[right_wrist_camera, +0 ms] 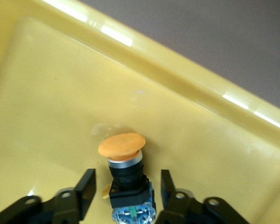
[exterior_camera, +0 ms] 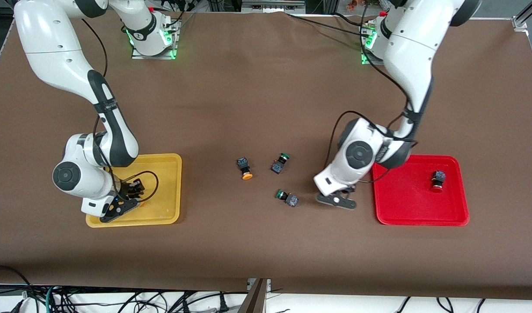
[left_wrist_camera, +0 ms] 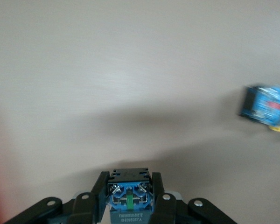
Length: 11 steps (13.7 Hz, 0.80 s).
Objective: Place red and yellow buttons in trays
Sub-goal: 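Release the yellow button in the yellow tray while the left gripper carries the red button, then grasp the second yellow button with the right gripper while the left gripper releases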
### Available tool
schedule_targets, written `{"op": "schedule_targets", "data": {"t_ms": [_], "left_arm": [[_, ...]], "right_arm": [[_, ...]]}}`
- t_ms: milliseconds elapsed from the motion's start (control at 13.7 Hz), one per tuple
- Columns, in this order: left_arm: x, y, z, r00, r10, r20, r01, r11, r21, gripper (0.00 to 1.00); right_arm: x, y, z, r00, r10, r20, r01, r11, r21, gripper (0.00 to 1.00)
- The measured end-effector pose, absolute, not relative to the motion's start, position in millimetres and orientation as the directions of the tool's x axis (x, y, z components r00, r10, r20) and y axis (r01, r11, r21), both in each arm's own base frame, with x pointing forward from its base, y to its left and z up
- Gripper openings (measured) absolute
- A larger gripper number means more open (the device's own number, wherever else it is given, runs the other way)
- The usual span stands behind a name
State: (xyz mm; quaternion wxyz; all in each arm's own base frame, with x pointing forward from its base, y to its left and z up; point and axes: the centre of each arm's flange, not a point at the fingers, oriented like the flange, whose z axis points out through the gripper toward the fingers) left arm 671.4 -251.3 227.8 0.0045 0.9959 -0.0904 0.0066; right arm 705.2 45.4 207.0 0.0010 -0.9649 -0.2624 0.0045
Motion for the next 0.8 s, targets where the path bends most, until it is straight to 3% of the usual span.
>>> {"op": "schedule_targets", "data": {"t_ms": [219, 510, 802], "left_arm": [[687.9, -181.4, 266.4, 0.984, -0.173, -0.033, -0.174, -0.985, -0.014, 0.41], [700.6, -49.0, 267.2, 0.96, -0.271, -0.073, -0.271, -0.962, 0.003, 0.41], [677.9, -1.6, 227.3, 0.956, -0.267, -0.122, -0.262, -0.964, 0.056, 0.41]], "right_arm": [[708.0, 74.9, 245.3, 0.877, 0.479, 0.041, 0.481, -0.876, -0.045, 0.99], [692.8, 184.8, 265.3, 0.91, 0.41, 0.054, 0.413, -0.908, -0.063, 1.0], [638.7, 323.7, 251.8, 0.948, 0.319, 0.018, 0.32, -0.944, -0.077, 1.0]]}}
